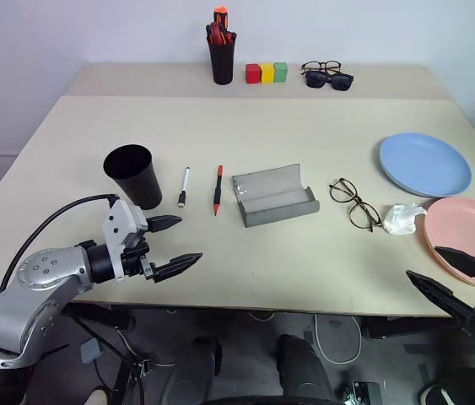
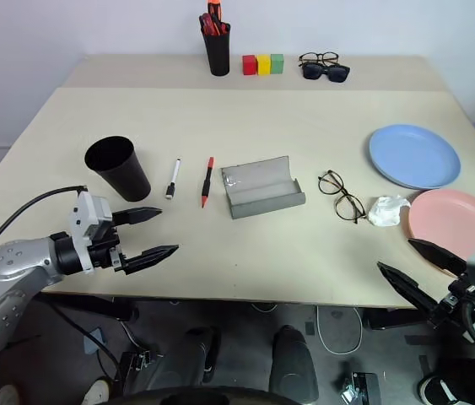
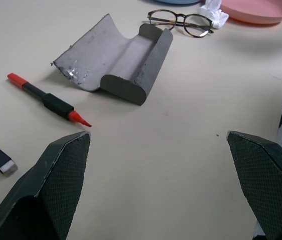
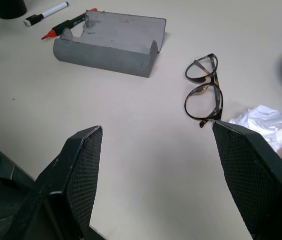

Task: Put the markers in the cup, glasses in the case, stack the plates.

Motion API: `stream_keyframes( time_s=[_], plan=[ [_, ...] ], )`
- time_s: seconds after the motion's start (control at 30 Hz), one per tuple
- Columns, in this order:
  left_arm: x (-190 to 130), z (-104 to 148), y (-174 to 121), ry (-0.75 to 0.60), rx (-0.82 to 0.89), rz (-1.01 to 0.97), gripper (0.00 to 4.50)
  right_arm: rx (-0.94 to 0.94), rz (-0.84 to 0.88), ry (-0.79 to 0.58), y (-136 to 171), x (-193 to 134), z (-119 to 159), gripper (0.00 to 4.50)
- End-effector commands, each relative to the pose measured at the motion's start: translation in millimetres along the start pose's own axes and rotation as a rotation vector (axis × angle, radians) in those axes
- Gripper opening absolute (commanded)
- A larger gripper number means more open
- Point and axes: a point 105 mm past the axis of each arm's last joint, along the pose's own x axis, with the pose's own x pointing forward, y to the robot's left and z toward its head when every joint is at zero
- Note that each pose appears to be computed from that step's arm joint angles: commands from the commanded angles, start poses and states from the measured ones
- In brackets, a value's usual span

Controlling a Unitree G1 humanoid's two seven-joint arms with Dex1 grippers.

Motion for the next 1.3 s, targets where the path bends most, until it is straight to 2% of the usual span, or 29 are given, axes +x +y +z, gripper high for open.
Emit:
stream_keyframes(
  time_s=[0.03,0.63,1.03,1.13,1.3],
  plan=[
    [-2.8,6.8,-0.2,-0.014,0.041,0.007,4.5,-0.046,-0.001,-0.019,0.8,1.0,9.8,3.56],
    [4.5,4.3,-1.7,-0.036,0.036,0.032,4.5,-0.064,0.004,-0.031,-1.8,5.7,13.0,3.56],
    [7.1,-24.1,0.1,-0.038,0.082,0.101,4.5,-0.093,-0.042,-0.053,-4.3,9.5,7.7,3.56],
    [8.1,-20.5,6.1,-0.051,0.083,0.13,4.5,-0.098,-0.045,-0.061,-5.4,10.1,7.2,3.56],
    [15.8,-3.2,17.7,-0.124,-0.024,0.191,4.5,-0.111,-0.014,-0.09,-4.3,18.5,10.6,3.56]
  ],
)
